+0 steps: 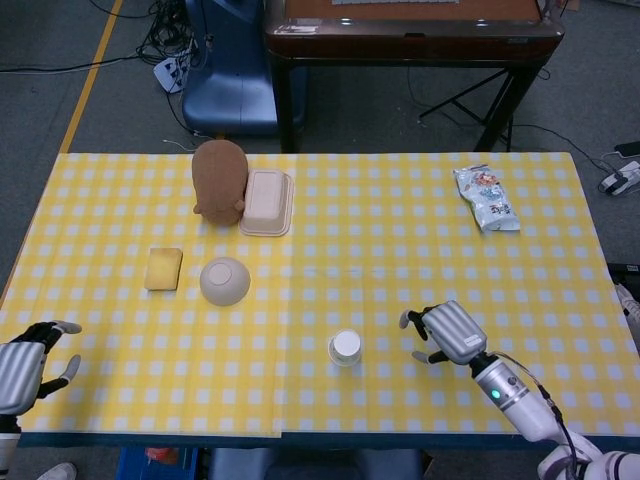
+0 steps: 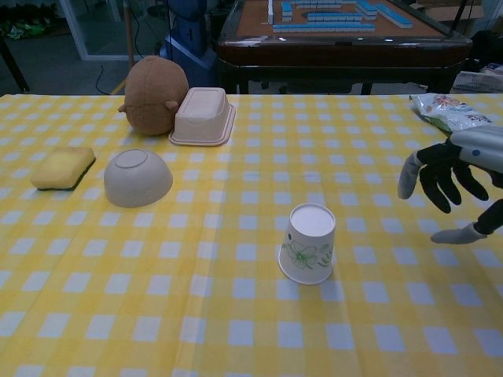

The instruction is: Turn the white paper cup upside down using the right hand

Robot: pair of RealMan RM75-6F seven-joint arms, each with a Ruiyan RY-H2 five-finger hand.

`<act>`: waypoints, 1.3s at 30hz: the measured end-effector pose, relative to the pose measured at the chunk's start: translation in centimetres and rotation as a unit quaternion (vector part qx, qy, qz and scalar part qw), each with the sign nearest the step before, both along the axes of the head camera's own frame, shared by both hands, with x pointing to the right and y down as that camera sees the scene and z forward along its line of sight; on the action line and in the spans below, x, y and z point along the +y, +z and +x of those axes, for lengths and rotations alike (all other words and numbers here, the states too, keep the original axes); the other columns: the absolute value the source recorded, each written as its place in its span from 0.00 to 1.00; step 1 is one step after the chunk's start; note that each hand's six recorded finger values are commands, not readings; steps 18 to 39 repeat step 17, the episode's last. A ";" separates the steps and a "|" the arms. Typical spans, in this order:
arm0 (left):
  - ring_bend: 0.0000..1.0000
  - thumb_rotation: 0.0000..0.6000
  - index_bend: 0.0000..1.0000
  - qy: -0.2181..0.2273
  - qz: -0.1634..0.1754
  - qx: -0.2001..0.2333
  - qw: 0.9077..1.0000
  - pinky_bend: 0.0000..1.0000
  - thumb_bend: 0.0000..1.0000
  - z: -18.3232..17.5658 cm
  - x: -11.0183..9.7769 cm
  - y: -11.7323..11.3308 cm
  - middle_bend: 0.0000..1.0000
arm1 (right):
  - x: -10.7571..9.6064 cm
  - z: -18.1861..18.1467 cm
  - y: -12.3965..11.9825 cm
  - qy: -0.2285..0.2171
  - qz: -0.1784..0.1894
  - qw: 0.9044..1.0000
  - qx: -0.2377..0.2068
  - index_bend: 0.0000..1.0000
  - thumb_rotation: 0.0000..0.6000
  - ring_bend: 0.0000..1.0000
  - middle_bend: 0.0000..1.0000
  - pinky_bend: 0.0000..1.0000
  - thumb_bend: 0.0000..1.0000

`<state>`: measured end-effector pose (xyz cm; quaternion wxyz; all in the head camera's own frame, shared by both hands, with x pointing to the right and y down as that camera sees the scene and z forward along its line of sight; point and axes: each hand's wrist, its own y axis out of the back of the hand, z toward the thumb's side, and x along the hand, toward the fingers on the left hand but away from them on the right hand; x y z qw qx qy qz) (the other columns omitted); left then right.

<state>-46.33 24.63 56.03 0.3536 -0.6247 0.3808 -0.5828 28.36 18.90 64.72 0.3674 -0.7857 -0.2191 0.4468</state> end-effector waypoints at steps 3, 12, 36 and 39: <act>0.31 1.00 0.43 0.014 0.010 0.005 1.000 0.52 0.38 0.6 0.2 -0.1 0.35 | 0.6 2.5 -1.8 0.014 0.046 0.997 0.059 0.42 1.00 0.34 0.40 0.38 0.13; 0.31 1.00 0.43 0.037 0.020 0.007 0.999 0.52 0.38 1.5 0.6 0.3 0.35 | 3.0 9.5 -5.3 0.106 0.091 0.981 0.134 0.42 1.00 0.34 0.40 0.37 0.13; 0.31 1.00 0.44 0.040 0.030 0.010 0.999 0.52 0.38 1.8 0.7 0.3 0.35 | 3.6 11.2 -5.6 0.128 0.094 0.979 0.125 0.42 1.00 0.34 0.40 0.37 0.13; 0.31 1.00 0.44 0.040 0.030 0.010 0.999 0.52 0.38 1.8 0.7 0.3 0.35 | 3.6 11.2 -5.6 0.128 0.094 0.979 0.125 0.42 1.00 0.34 0.40 0.37 0.13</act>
